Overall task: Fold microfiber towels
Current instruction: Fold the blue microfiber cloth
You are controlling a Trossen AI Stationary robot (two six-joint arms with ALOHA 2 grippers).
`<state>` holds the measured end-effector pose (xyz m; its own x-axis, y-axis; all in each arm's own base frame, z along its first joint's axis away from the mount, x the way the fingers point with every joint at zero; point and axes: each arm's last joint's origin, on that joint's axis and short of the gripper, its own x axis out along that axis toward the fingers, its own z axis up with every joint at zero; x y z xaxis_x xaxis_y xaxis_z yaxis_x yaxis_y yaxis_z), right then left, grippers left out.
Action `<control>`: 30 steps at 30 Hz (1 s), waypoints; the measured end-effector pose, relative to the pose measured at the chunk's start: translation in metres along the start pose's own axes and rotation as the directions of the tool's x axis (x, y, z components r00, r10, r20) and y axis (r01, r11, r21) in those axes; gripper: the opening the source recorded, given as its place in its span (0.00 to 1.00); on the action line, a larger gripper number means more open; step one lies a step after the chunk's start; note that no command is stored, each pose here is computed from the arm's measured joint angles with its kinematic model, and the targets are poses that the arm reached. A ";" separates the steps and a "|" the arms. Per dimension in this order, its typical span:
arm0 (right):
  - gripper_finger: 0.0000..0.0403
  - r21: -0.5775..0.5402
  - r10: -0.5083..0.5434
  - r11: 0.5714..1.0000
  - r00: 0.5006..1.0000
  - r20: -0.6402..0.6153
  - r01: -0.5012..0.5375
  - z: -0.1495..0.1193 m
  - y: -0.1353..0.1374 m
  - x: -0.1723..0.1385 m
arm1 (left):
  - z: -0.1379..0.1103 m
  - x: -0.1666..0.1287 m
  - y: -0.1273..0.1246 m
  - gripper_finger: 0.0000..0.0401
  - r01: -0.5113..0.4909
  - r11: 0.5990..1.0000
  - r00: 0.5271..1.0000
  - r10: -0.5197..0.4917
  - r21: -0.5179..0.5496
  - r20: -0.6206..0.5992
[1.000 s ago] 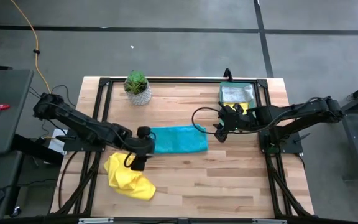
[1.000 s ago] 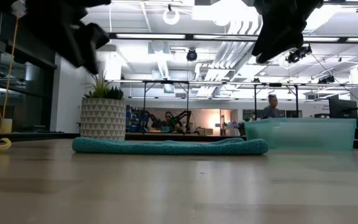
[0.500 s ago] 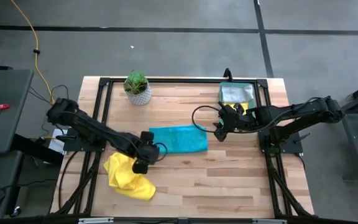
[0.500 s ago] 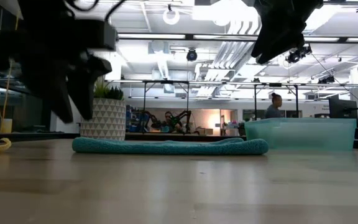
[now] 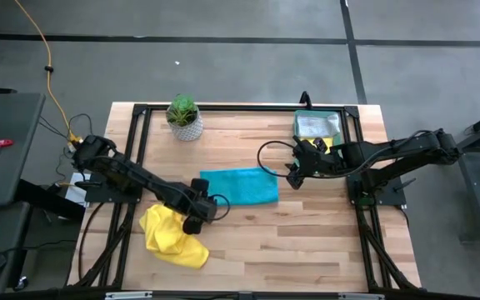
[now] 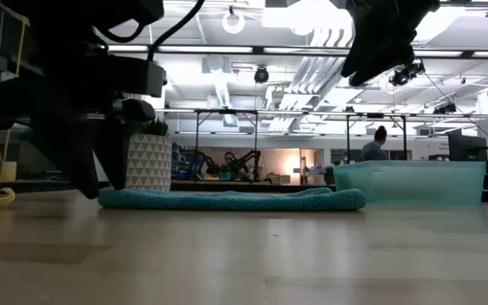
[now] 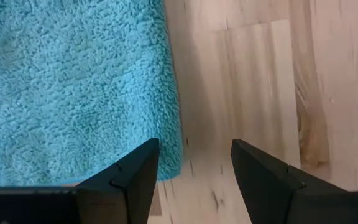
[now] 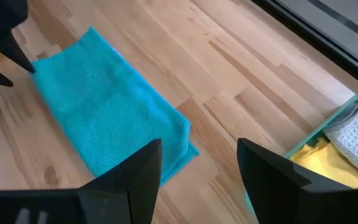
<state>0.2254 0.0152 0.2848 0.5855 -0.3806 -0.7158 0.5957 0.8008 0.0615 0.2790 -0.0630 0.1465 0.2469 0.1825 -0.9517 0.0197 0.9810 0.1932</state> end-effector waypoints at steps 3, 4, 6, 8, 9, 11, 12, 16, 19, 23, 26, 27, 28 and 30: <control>0.50 0.009 0.001 1.000 1.000 0.020 -0.001 0.002 0.001 0.000 | 0.000 0.005 0.002 0.48 -0.002 1.000 1.000 0.002 0.004 -0.018; 0.50 0.009 0.002 1.000 1.000 0.021 -0.002 0.002 0.001 0.000 | -0.001 0.007 0.003 0.48 -0.001 1.000 1.000 0.001 0.003 -0.030; 0.50 0.017 0.011 1.000 0.999 0.033 -0.012 0.003 0.002 0.000 | 0.000 0.011 0.004 0.48 0.018 1.000 0.999 -0.018 -0.011 -0.037; 0.50 0.023 0.042 0.999 0.999 0.031 -0.042 0.004 0.003 0.000 | 0.000 0.013 0.003 0.48 0.034 0.999 0.998 -0.035 -0.015 -0.046; 0.50 0.030 0.074 0.997 0.997 0.032 -0.075 0.005 0.005 0.000 | 0.001 0.014 0.004 0.48 0.036 0.999 0.998 -0.036 -0.015 -0.047; 0.50 0.027 0.156 0.987 0.987 0.026 -0.156 0.004 0.009 0.003 | 0.001 0.015 0.004 0.48 0.034 0.999 0.998 -0.035 -0.016 -0.050; 0.50 0.014 0.206 0.978 0.978 0.017 -0.206 0.002 0.011 0.005 | 0.001 0.015 0.004 0.48 0.034 0.999 0.998 -0.035 -0.016 -0.050; 0.50 -0.057 0.346 0.936 0.937 -0.055 -0.349 -0.010 0.018 0.020 | 0.001 0.015 0.004 0.48 0.035 0.999 0.998 -0.035 -0.016 -0.048; 0.50 -0.140 0.367 0.914 0.923 -0.115 -0.381 -0.020 0.022 0.036 | 0.001 0.015 0.004 0.48 0.036 0.999 0.998 -0.036 -0.016 -0.045; 0.50 -0.269 0.388 0.862 0.901 -0.193 -0.429 -0.028 0.034 0.059 | 0.001 0.015 0.004 0.48 0.032 0.999 0.999 -0.033 -0.017 -0.042; 0.50 -0.341 0.361 0.838 0.901 -0.240 -0.426 -0.036 0.042 0.081 | 0.001 0.016 0.004 0.48 0.016 1.000 0.999 -0.016 -0.015 -0.040; 0.50 -0.369 0.347 0.827 0.901 -0.262 -0.425 -0.040 0.044 0.089 | 0.001 0.016 0.004 0.48 0.014 1.000 0.999 -0.015 -0.015 -0.040; 0.50 -0.394 0.329 0.817 0.901 -0.284 -0.422 -0.044 0.045 0.095 | 0.001 0.016 0.004 0.48 0.014 1.000 0.999 -0.015 -0.015 -0.039; 0.50 -0.428 0.296 0.802 0.899 -0.322 -0.417 -0.051 0.047 0.107 | 0.001 0.016 0.004 0.48 0.014 1.000 0.999 -0.014 -0.015 -0.039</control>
<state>0.2878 0.0356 0.1752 0.5261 0.0438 -0.8493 -0.0023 0.9987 0.0501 0.2842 -0.0565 0.1326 0.2087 0.1708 -0.9630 0.0090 0.9843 0.1765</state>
